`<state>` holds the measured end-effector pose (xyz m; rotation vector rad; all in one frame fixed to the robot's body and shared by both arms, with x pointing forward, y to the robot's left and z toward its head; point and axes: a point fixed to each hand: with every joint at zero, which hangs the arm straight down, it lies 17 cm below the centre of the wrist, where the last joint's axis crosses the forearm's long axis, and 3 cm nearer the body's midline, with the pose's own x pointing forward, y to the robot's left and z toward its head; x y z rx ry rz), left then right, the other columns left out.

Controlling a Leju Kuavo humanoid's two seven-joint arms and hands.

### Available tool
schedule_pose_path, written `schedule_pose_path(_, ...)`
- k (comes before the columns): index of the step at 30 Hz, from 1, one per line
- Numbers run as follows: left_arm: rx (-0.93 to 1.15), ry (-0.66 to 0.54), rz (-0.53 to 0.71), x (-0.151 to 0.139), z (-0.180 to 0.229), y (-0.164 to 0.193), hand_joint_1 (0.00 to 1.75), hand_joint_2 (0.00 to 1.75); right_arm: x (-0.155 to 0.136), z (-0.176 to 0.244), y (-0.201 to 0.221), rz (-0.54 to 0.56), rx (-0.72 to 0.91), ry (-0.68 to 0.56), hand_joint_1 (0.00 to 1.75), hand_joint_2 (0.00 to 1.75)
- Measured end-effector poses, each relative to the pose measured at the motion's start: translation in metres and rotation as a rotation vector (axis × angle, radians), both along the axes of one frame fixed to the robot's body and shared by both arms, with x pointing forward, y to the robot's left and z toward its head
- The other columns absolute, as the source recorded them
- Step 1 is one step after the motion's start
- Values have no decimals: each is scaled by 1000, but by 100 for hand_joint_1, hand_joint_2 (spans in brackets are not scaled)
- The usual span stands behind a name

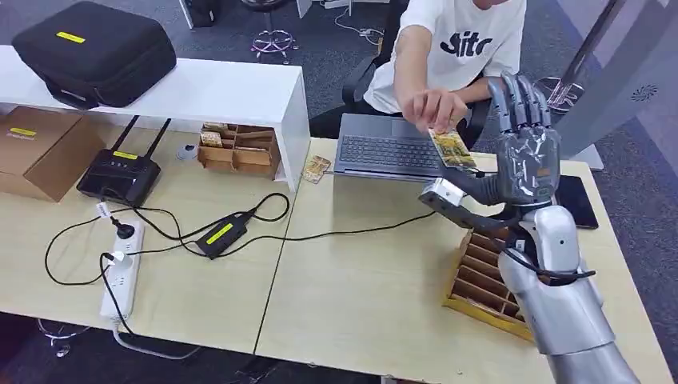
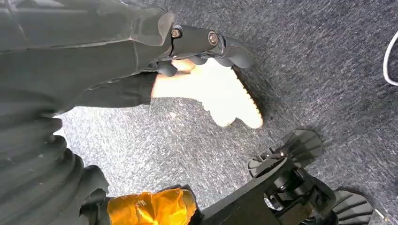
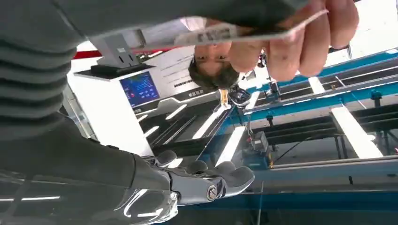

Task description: Pass the card to the sensor for recognition and then transmit it.

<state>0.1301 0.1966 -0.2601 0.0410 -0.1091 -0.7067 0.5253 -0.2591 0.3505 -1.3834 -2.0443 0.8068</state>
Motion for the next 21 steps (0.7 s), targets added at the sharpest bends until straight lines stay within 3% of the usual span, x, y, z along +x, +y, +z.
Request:
schedule_pose_path(6, 0, 0, -1, 0, 0, 0, 0, 175, 0, -2, 5, 9, -4, 5, 0, 0)
schedule_pose_path(7, 0, 0, -1, 0, 0, 0, 0, 175, 0, -2, 6, 11, -5, 5, 59, 0)
schedule_pose_path(8, 1, 0, -2, 0, 0, 0, 0, 175, 0, -3, 7, 13, -6, 6, 169, 175)
schedule_pose_path(21, 0, -1, -2, 0, 0, 0, 0, 175, 0, -8, 13, 24, -16, 18, 175, 175)
